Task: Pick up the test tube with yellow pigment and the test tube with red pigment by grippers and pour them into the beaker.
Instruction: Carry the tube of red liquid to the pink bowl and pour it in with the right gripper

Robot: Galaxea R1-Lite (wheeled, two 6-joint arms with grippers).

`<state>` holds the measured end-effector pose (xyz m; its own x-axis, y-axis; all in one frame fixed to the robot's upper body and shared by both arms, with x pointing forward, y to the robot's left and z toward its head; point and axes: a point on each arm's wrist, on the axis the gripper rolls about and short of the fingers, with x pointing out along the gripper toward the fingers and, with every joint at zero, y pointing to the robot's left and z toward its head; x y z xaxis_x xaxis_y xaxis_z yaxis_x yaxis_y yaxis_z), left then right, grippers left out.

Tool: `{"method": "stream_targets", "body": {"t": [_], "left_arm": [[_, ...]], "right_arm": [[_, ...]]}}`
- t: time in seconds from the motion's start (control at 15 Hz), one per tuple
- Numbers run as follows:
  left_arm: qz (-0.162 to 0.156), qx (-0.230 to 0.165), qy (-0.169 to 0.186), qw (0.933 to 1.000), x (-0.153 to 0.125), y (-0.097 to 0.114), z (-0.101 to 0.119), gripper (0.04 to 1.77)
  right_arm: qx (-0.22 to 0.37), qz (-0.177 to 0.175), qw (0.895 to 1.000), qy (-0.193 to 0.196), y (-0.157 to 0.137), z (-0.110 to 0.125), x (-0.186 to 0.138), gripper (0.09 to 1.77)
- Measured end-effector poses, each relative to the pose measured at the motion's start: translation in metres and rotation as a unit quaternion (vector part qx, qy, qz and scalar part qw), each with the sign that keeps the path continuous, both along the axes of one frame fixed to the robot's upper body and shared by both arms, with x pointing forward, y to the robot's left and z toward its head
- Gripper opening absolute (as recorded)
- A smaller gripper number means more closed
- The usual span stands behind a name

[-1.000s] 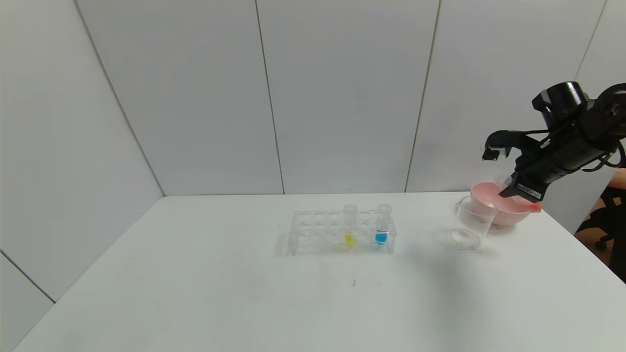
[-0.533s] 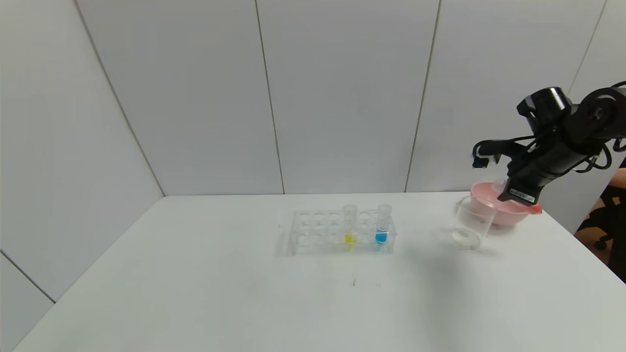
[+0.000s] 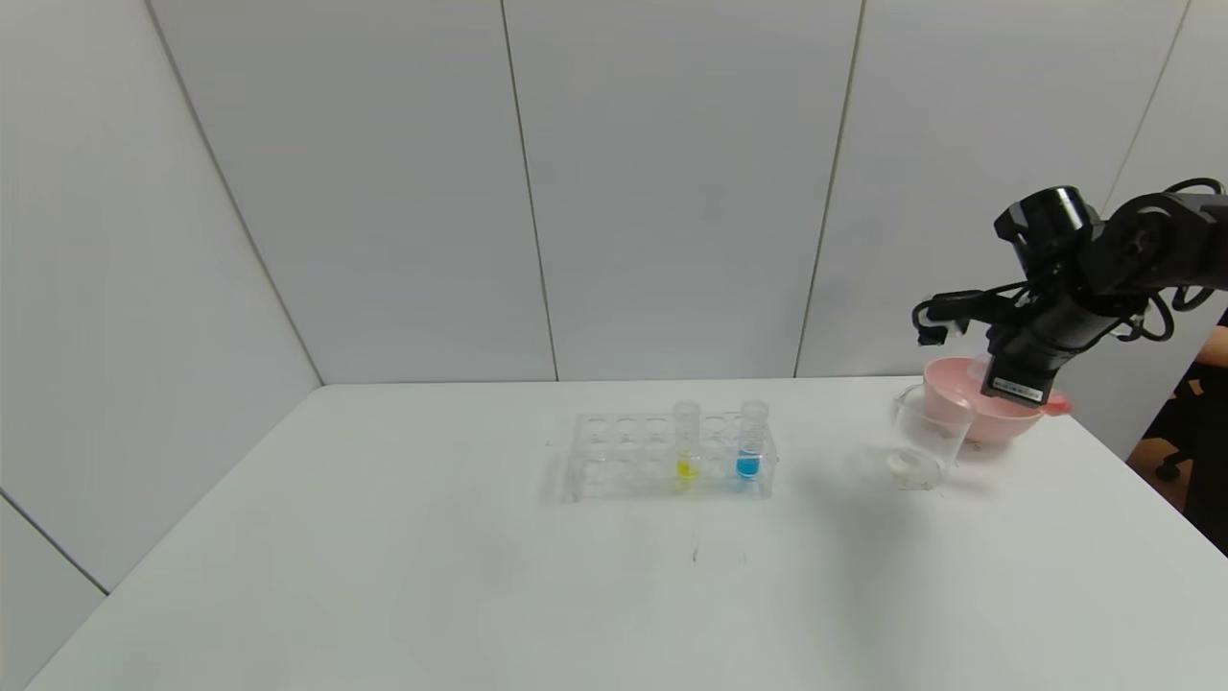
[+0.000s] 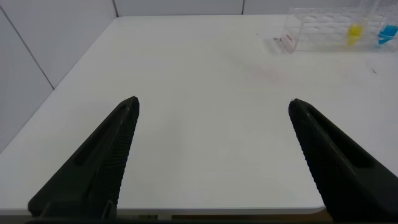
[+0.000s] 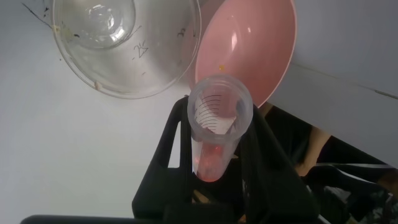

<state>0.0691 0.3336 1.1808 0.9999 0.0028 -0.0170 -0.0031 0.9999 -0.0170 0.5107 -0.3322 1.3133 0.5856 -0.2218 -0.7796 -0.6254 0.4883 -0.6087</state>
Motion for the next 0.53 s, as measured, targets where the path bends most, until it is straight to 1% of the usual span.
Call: {"method": "stream_targets", "body": {"t": [0.2, 0.33, 0.53], "left_arm": [[0.000, 0.000, 0.000, 1.0000, 0.0000, 0.0000, 0.0000, 1.72], [0.000, 0.000, 0.000, 1.0000, 0.0000, 0.0000, 0.0000, 1.72], [0.000, 0.000, 0.000, 1.0000, 0.0000, 0.0000, 0.0000, 1.72]], "right_arm": [[-0.008, 0.005, 1.000, 0.003, -0.0002, -0.0034, 0.0025, 0.51], [-0.024, 0.004, 1.000, 0.007, -0.0007, -0.0049, 0.0031, 0.51], [-0.030, 0.007, 0.999, 0.010, 0.0010, -0.0067, 0.0040, 0.51]]}}
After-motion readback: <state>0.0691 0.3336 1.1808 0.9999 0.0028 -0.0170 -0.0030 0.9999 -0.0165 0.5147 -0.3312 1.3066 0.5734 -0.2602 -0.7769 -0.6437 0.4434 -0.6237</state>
